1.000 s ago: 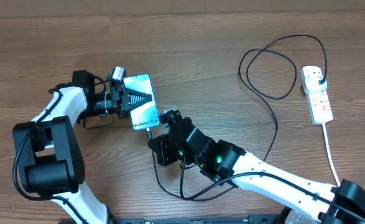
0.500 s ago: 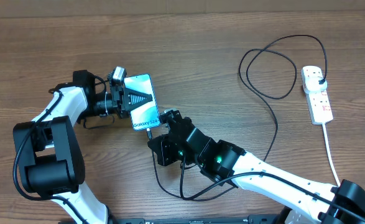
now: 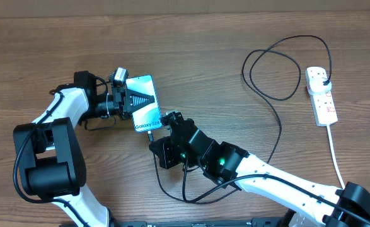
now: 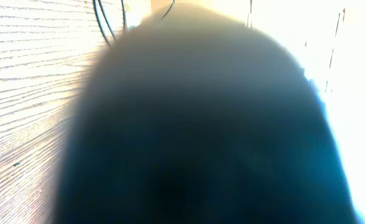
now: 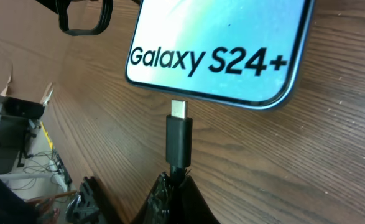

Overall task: Plug charger to phone and switch on socket
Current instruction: 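Align the plug tip with the phone's bottom port using right gripper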

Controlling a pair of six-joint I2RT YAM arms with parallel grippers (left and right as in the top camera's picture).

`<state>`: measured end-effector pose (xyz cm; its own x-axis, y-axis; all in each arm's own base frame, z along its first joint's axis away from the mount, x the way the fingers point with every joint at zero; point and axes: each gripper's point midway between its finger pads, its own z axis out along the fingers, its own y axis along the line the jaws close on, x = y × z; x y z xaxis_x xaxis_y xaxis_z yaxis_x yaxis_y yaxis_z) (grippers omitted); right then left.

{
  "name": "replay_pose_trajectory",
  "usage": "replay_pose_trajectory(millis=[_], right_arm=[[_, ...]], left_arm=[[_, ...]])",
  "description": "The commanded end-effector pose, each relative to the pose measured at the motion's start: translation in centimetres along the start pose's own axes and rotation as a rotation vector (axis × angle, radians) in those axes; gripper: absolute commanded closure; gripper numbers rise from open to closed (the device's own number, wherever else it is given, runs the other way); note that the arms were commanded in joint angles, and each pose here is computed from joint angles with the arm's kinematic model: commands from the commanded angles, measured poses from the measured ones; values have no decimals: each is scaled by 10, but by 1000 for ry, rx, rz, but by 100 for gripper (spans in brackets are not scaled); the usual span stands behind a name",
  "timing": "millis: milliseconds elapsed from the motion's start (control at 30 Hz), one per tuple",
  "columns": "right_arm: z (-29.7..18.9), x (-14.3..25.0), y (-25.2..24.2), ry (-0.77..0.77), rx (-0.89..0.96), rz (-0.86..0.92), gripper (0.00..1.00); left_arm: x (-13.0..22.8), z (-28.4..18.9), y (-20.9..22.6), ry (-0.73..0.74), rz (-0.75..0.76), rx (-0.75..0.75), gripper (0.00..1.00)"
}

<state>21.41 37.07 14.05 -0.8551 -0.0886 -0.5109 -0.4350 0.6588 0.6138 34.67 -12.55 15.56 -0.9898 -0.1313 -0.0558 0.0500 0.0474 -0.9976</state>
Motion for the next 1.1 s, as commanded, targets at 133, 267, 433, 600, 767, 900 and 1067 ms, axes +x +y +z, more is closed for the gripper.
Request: replay_pose_trajectory(millis=[133,267,433,600,767,900,1067], right_arm=[[1,3,2,9,-11,2,96],[1,2,0,3,-4,22,96],[1,0,-1,-7,7,51,96],[1,-1,-3,-18,18,62,96],[1,-5,-5,-35,27,72,96],[1,-5,-4,-36,26,72,96],[1,-7,-2,-45,16,70,96]], left_arm=[[0,2,-17,2,33,42,96],[0,2,-16,1,33,41,96],[0,2,-17,1,33,42,95],[0,2,-17,2,34,42,96],[0,2,-17,2,35,41,96],[0,2,-16,1,44,41,96],[0,2,-16,1,44,41,96]])
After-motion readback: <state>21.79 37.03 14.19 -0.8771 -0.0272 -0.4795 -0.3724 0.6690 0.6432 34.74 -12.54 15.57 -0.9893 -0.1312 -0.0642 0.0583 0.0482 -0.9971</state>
